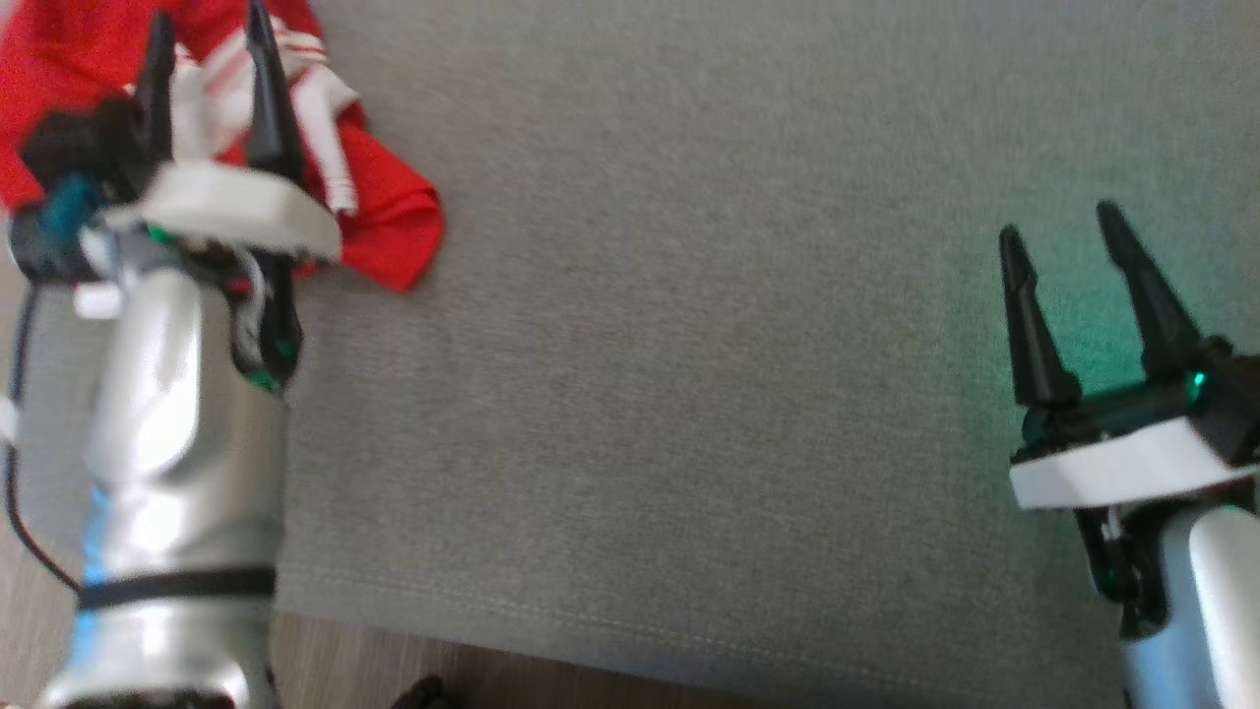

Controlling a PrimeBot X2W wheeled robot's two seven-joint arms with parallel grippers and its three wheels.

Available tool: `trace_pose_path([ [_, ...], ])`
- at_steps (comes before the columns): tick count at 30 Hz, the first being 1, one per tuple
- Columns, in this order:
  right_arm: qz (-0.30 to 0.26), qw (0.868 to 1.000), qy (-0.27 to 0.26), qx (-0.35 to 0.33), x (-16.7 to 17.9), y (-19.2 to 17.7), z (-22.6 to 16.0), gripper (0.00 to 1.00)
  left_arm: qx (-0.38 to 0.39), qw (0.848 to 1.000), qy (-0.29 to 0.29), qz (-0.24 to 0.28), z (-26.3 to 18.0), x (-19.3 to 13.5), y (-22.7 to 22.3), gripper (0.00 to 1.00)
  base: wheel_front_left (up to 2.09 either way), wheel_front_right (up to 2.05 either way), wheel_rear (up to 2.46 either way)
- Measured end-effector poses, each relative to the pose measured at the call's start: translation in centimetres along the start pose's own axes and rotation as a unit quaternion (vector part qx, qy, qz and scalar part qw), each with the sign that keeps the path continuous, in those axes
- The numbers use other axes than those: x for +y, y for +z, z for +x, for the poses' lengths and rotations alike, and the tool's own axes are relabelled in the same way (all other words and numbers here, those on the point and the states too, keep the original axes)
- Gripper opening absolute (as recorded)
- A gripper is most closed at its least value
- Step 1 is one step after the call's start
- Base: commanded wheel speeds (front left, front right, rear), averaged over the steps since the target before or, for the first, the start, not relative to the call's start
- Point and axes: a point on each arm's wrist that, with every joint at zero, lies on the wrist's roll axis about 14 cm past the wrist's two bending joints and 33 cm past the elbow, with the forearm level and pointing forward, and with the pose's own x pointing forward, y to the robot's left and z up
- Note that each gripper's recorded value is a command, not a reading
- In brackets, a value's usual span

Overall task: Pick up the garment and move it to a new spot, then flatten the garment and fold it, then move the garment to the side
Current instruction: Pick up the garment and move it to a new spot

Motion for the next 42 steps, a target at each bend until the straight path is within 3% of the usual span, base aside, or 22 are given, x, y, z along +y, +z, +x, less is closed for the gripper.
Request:
trace_pose_path([
  [9,0.012,0.999,-0.027,0.025,-2.5,-2.7,0.1,1.0,0.122,0.99,-0.015,0.066,3.0,0.5,-8.2,1.0,0.0,0.0,0.0],
  [16,0.021,0.999,-0.032,0.034,-2.8,-3.4,-0.2,1.0,0.181,0.979,-0.001,0.088,3.5,1.7,-10.5,1.0,0.0,0.0,0.0],
  [17,0.022,0.999,-0.031,0.034,-2.7,-3.4,-0.2,1.0,0.185,0.979,0.002,0.089,3.6,1.9,-10.5,0.7,0.0,0.0,0.0],
  [18,0.022,0.999,-0.031,0.035,-2.7,-3.4,-0.2,1.0,0.186,0.979,0.003,0.09,3.7,2.0,-10.4,0.29,0.0,0.0,0.0],
  [19,0.022,0.999,-0.031,0.034,-2.7,-3.3,-0.2,1.0,0.185,0.979,0.004,0.089,3.8,2.0,-10.2,0.29,0.0,0.0,0.0],
  [20,0.022,0.999,-0.031,0.033,-2.7,-3.2,-0.2,1.0,0.183,0.979,0.004,0.09,3.9,2.1,-10.0,0.0,0.0,0.0,0.0],
  [27,0.021,0.999,-0.03,0.023,-2.5,-2.3,-0.3,1.0,0.156,0.984,0.006,0.087,4.3,2.4,-7.9,0.0,0.0,0.0,0.0],
  [33,0.016,0.999,-0.03,0.002,-2.1,-0.4,-0.9,1.0,0.038,0.996,-0.006,0.079,5.7,1.2,-0.1,0.0,0.0,0.0,0.0],
  [42,0.021,0.999,-0.039,-0.028,-0.7,2.2,-3.5,1.0,-0.082,0.994,-0.025,0.068,0.7,0.5,7.2,0.0,0.0,0.0,0.0],
])
